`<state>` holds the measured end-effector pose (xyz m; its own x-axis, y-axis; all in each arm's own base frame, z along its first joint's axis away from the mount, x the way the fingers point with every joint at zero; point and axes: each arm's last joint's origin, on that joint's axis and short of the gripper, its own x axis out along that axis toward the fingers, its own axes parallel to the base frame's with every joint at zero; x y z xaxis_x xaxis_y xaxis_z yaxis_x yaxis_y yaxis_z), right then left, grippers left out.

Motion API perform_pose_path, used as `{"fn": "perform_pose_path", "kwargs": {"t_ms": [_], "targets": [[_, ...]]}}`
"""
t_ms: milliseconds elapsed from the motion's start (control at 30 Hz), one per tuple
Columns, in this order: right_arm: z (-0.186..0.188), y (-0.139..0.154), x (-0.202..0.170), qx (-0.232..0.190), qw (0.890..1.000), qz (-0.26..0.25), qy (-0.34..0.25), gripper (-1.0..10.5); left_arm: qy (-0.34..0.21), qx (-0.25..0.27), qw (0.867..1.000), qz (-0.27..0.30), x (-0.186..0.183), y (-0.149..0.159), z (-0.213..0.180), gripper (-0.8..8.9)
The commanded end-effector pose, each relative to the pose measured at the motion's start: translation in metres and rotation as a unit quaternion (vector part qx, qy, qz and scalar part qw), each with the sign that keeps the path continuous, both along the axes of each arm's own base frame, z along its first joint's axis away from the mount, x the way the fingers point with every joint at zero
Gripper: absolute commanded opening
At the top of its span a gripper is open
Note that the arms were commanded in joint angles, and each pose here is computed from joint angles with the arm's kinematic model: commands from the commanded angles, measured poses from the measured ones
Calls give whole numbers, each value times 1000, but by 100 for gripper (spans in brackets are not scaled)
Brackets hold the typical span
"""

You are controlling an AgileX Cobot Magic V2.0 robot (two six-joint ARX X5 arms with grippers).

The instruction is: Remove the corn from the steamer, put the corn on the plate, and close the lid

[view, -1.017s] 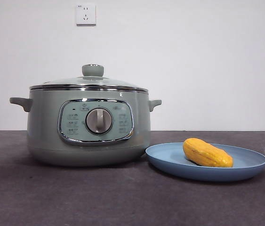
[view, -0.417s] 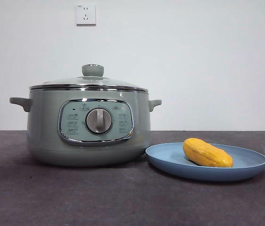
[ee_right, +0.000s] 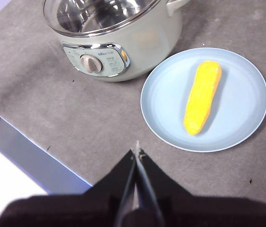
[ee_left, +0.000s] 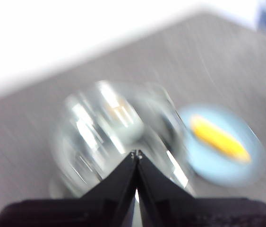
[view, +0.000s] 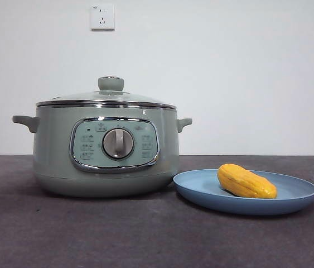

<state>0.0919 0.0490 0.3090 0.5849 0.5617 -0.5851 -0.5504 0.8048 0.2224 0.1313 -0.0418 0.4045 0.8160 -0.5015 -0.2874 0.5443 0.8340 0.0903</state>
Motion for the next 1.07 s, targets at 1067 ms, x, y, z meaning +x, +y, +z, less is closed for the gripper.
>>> {"fn": "perform_pose_path", "kwargs": {"t_ms": [1067], "targets": [[-1,0,0,-2,1000,0,-1,1,-46,-32,961,271,-36,46,-258,-4]]}}
